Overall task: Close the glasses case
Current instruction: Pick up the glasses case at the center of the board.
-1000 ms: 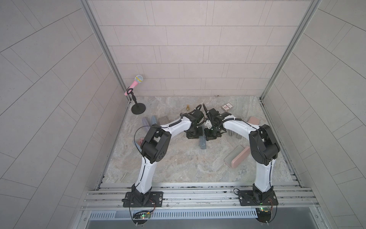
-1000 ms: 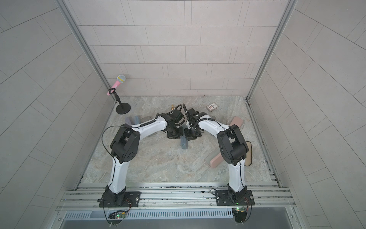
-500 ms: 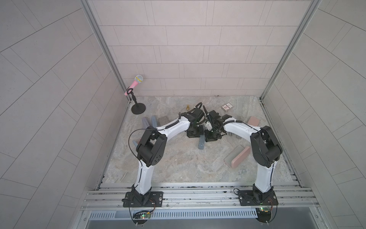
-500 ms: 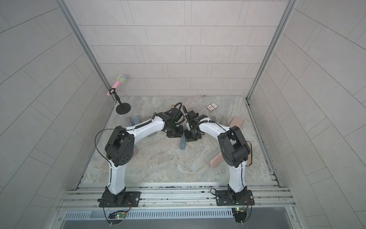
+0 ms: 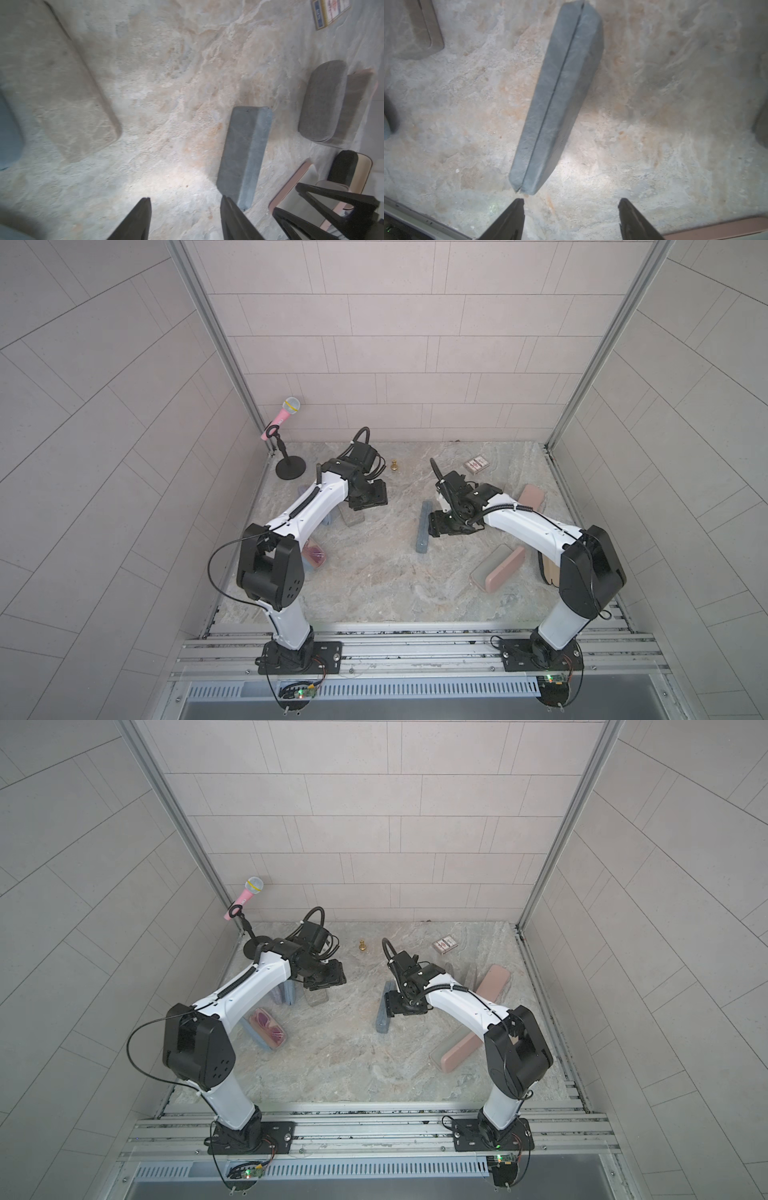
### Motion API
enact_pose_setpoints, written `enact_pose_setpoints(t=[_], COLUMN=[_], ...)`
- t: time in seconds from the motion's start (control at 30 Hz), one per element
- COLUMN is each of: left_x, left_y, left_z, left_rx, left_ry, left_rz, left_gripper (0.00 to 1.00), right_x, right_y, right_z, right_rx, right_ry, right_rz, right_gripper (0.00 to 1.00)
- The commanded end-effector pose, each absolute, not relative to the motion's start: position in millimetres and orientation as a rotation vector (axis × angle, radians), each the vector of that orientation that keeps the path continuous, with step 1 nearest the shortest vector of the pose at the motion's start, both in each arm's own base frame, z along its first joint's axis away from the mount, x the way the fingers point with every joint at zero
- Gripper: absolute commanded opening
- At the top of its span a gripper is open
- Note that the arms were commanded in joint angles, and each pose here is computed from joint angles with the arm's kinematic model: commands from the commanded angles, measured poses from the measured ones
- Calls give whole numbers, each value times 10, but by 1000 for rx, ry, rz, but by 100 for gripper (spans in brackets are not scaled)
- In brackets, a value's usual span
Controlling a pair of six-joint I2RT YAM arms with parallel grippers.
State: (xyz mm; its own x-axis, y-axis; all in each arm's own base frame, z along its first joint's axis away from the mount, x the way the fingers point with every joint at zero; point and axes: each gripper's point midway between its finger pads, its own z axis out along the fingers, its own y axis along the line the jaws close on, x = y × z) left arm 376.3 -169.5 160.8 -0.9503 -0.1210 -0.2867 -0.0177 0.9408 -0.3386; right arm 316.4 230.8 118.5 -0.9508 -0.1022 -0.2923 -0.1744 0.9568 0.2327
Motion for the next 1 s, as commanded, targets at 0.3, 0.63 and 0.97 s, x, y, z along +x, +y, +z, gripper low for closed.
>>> enact_pose_setpoints(t=[0.3,0.63,0.97], left_x=[3532,3487,3462], left_y=[-978,-957,-995], left_z=[1546,1525,1455], left_rx=[-150,-187,-186], left_ry=[2759,2737,2766], left_rz=[-438,-457,-489], left_gripper=[100,100,100], right_x=[3301,3524,3772], right_y=[2621,2707,2230], right_z=[844,583,577], right_rx=[-137,-83,45], right_ry=[2903,2923,2900], right_rz=[262,231,150], right_gripper=[82,72,31])
